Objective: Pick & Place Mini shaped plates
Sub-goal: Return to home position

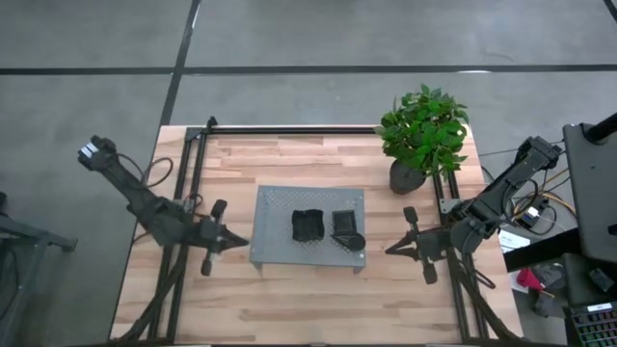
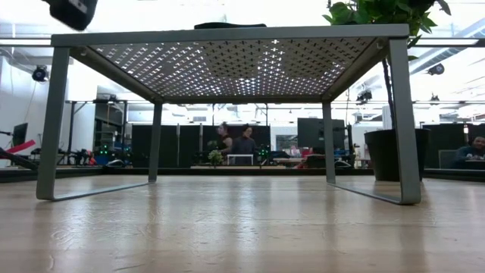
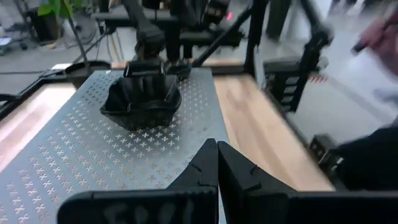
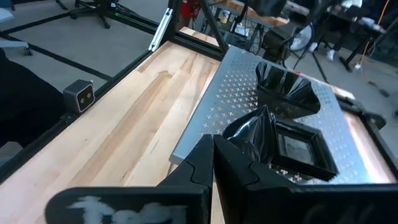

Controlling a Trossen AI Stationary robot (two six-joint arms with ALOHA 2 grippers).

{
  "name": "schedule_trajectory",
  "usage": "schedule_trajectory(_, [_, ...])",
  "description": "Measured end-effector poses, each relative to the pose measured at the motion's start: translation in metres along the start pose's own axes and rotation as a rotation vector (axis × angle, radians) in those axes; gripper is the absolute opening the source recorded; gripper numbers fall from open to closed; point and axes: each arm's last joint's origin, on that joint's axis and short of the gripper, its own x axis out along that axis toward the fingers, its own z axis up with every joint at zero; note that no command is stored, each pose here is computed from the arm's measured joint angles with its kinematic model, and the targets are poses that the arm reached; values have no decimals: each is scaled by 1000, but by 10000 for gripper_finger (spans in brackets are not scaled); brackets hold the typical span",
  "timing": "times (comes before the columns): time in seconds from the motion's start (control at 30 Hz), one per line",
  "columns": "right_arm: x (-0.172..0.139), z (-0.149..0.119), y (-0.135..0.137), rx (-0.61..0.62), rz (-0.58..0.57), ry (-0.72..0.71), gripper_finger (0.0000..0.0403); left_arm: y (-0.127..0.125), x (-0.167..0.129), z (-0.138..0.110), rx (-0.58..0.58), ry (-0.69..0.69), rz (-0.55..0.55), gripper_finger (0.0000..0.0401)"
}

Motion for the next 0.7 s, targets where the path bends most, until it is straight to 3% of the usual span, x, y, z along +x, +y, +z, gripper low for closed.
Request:
schedule_trajectory(0.17, [0,4,-3,109,-7,-36,8,14,-14,-11,-71,-130,-134,0])
schedule_trajectory(0.37, [3,-1,-21,163,59,-94,8,27,-22,-24,-67,-172,-117,0])
schedule_trajectory(0.7, [-15,-30,-47,232,-18,-153,8,34,-33,-29,-4,-149,-120,0])
